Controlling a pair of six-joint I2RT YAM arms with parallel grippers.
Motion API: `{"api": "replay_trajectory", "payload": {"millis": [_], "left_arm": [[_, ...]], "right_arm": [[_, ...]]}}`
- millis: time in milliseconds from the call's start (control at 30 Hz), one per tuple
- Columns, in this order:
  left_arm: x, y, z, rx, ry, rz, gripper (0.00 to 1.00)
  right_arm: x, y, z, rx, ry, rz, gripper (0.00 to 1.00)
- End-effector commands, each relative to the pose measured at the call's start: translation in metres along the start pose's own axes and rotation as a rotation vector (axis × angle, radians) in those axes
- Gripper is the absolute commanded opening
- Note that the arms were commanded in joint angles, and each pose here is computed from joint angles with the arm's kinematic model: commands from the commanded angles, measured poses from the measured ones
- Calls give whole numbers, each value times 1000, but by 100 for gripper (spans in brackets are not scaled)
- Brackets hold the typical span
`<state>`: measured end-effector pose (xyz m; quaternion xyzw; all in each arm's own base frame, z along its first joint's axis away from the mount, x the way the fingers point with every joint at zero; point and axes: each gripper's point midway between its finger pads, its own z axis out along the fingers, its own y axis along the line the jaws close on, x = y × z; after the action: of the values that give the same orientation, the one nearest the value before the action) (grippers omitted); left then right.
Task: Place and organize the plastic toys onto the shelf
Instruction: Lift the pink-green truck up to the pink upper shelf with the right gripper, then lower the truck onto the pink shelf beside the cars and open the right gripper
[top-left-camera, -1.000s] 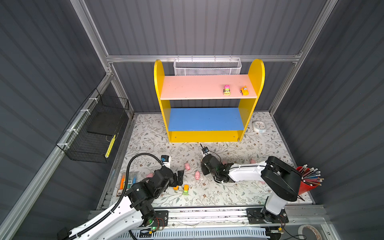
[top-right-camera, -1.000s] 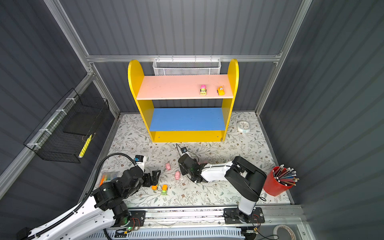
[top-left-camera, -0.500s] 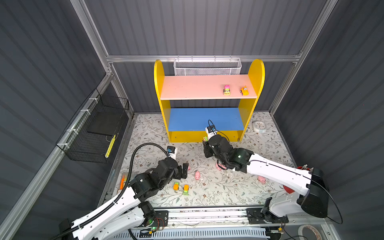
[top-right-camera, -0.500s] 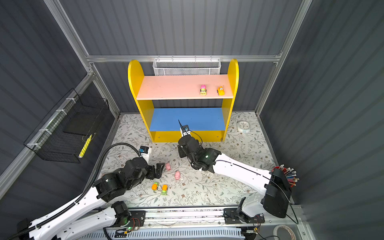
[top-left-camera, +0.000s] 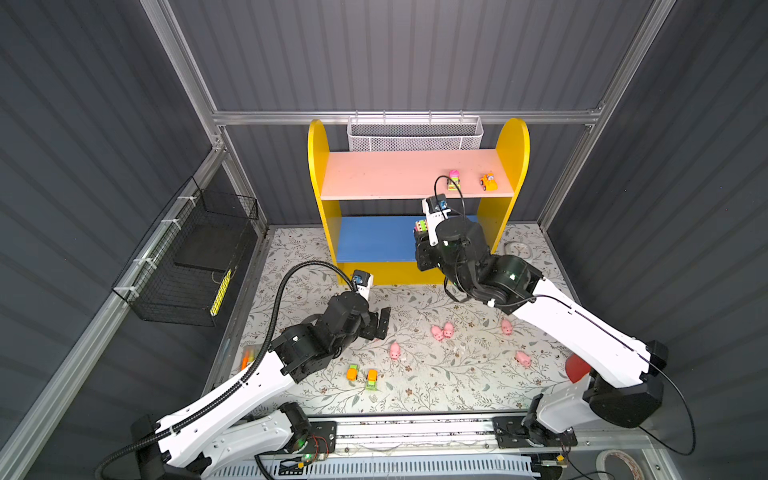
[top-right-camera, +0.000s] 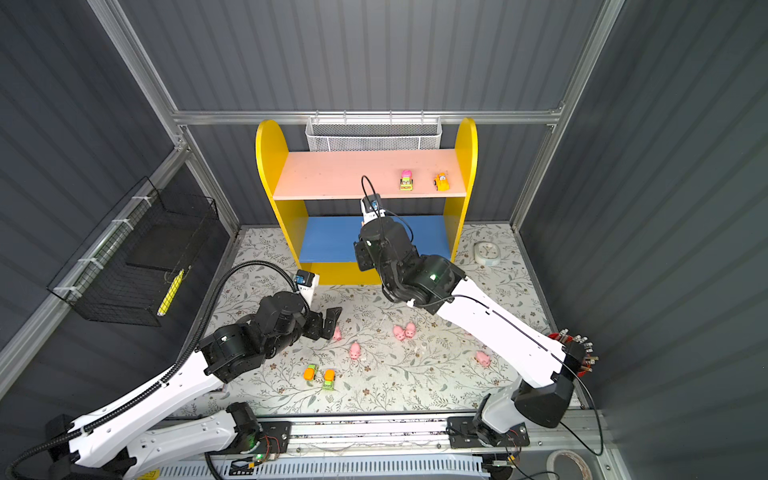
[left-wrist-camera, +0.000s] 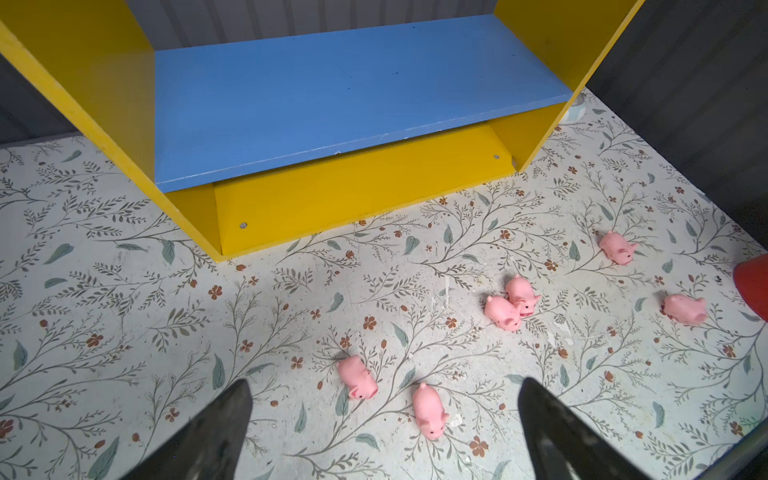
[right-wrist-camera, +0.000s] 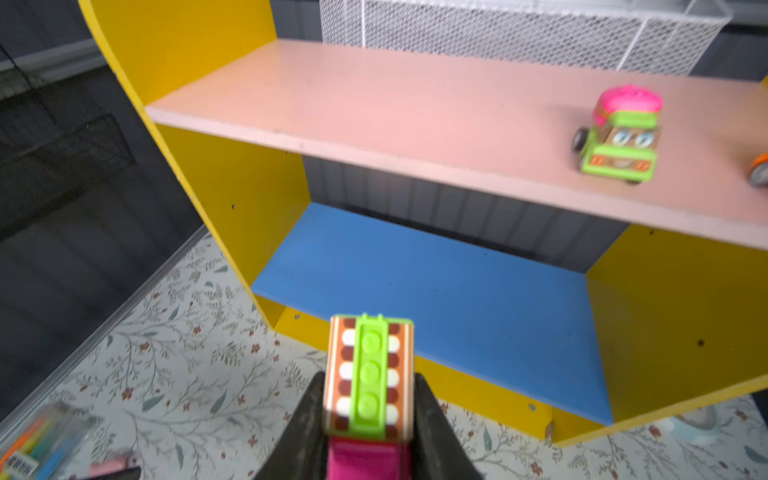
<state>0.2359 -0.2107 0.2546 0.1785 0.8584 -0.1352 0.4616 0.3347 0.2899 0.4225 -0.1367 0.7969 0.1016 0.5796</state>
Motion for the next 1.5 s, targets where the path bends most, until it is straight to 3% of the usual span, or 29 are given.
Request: {"api": "replay_trajectory", "payload": {"millis": [0,200,367,1467], "left_arm": [[-22,-3,-5,-5,-51,43,100],[-34,-2,-7,-22,-74,66,100],[-34,-2,-6,-22,-89,57,100],[-25,8,1,-82,-90,105,100]], "right_arm": [[-21,-16,3,40,0,-42,30],[-71,-32,17,63,-47,-33,30],[-88,-39,37,64,-56,-17,31],[-64,-60,110,45,3,109,33]]}}
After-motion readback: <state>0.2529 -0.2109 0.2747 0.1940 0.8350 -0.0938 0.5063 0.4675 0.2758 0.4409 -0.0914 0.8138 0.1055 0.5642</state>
